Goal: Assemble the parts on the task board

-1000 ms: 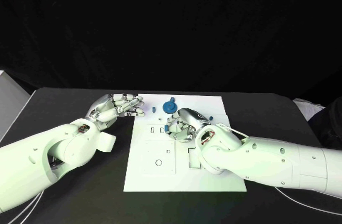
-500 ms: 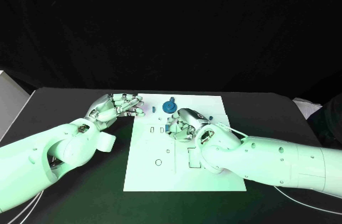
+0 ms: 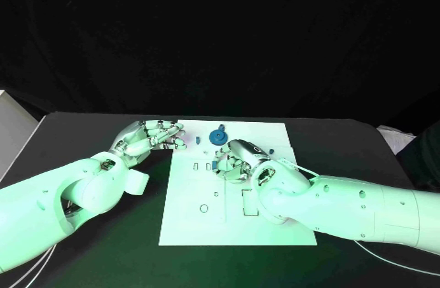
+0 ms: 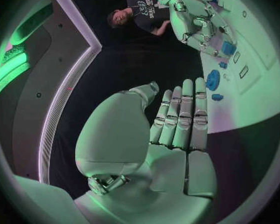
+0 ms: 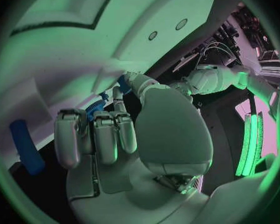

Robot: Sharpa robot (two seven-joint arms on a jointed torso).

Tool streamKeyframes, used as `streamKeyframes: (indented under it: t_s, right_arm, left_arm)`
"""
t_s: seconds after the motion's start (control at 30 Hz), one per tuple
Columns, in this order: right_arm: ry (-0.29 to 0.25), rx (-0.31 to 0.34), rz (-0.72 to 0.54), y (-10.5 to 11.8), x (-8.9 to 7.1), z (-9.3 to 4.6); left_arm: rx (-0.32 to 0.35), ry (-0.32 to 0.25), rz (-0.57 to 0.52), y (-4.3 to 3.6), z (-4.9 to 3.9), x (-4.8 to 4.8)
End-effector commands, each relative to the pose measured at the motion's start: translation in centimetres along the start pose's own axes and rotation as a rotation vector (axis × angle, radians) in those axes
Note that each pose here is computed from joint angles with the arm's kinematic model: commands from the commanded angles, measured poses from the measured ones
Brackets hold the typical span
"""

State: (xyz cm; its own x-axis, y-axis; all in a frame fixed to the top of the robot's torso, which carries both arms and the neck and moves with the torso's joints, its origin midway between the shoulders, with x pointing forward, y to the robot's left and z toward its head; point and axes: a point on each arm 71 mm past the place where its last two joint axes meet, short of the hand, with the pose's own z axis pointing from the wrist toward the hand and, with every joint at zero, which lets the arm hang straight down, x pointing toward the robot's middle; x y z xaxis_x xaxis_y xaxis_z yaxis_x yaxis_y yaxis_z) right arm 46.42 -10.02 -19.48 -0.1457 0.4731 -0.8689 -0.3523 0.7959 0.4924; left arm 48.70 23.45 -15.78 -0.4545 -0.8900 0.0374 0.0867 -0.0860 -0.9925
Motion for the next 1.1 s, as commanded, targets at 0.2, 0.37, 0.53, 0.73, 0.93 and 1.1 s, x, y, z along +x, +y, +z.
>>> streamKeyframes:
  t_s: [0.2, 0.37, 0.53, 0.73, 0.93, 1.1]
  right_arm:
    - [-0.004, -0.021, -0.017, 0.10, -0.01, -0.03]
    - [-0.003, -0.022, -0.018, 0.12, 0.01, -0.03]
    - [-0.001, -0.023, -0.018, 0.13, 0.02, -0.03]
    - [-0.001, -0.025, -0.017, 0.19, 0.03, -0.06]
    - [-0.010, -0.032, -0.011, 0.18, -0.13, -0.29]
    - [-0.020, -0.047, -0.002, 0.01, -0.55, -0.86]
  left_arm:
    - [0.000, 0.024, -0.009, -0.01, 0.05, 0.26]
    - [-0.002, 0.026, -0.009, 0.00, 0.05, 0.26]
    - [-0.003, 0.027, -0.010, 0.01, 0.05, 0.27]
    - [-0.003, 0.027, -0.009, 0.02, 0.06, 0.27]
    - [-0.004, 0.027, -0.009, 0.04, 0.07, 0.26]
    - [-0.007, 0.025, 0.001, 0.11, 0.09, 0.20]
